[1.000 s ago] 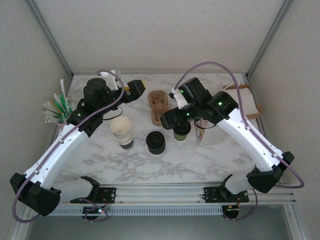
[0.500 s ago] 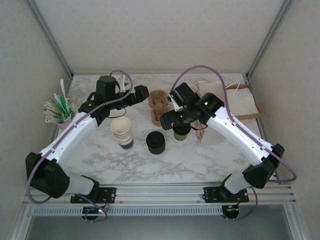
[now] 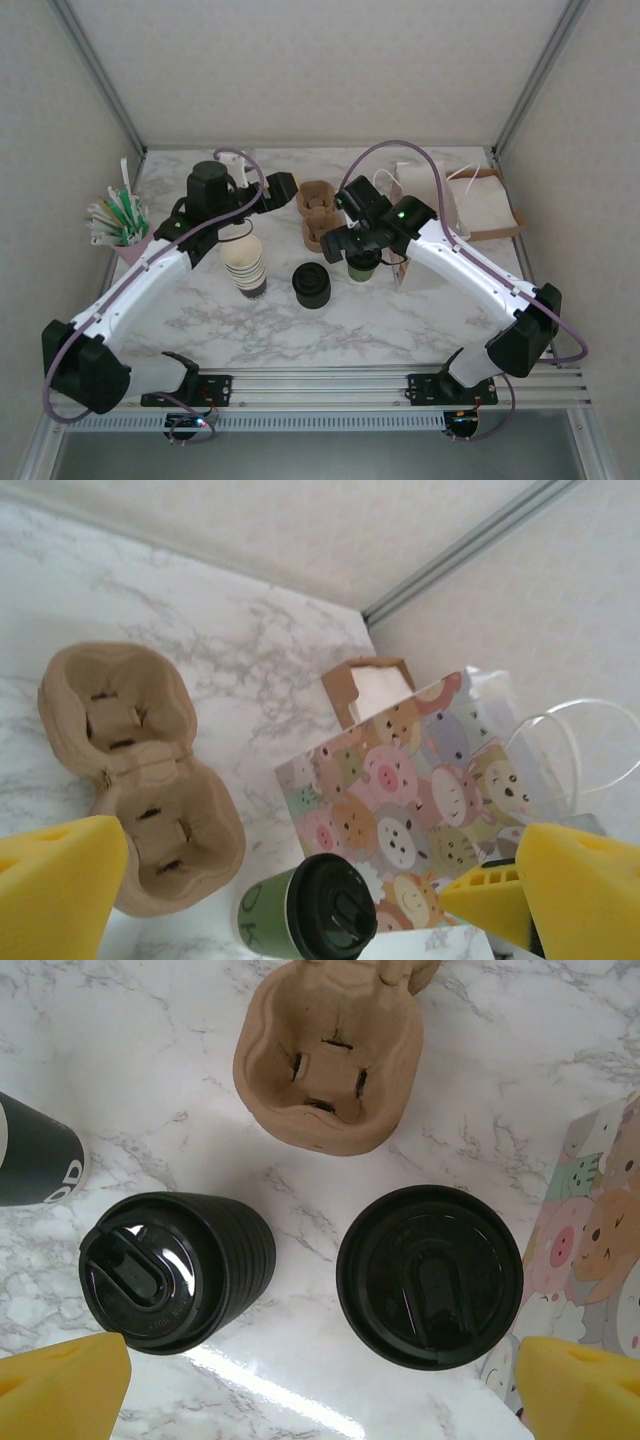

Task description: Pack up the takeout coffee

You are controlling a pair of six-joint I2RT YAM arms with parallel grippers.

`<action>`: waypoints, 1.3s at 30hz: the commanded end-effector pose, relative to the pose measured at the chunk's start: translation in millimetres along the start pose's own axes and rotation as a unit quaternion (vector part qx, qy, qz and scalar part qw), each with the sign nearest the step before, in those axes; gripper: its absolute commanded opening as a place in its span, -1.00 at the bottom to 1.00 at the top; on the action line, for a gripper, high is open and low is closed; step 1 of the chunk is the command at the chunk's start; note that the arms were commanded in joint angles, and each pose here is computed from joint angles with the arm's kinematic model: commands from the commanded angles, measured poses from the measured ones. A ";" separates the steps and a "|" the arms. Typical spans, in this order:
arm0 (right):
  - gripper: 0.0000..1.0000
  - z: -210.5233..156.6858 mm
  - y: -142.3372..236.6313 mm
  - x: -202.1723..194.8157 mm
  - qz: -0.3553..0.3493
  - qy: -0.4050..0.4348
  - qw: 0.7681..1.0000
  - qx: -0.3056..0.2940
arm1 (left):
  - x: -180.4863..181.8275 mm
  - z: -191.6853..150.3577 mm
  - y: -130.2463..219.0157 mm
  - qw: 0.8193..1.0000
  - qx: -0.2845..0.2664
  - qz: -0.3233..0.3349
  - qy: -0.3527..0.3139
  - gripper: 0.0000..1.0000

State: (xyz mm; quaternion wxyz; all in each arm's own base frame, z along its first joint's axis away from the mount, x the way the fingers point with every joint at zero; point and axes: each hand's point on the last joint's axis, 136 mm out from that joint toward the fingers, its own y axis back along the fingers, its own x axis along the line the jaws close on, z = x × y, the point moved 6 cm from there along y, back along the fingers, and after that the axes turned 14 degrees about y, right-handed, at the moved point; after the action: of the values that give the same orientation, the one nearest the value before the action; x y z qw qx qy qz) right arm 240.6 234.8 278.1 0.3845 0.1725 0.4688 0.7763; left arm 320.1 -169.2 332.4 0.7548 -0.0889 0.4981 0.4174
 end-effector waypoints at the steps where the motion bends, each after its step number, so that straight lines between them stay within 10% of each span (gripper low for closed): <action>1: 0.97 1.2 -2.3 0.2 -0.010 0.019 1.000 -0.006 | -21.4 10.8 16.3 0.996 -0.070 -0.036 -0.037 0.99; 39: 0.79 -7.3 -29.2 -34.8 -0.001 -0.039 0.995 0.090 | -36.2 -26.0 27.4 0.992 -0.053 -0.075 -0.088 0.99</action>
State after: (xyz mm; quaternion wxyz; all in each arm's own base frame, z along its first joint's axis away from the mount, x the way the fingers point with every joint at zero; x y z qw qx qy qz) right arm 274.1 220.8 241.9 0.3811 0.2173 0.5301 0.7256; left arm 285.9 -183.7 350.7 0.8033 -0.1187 0.4145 0.4110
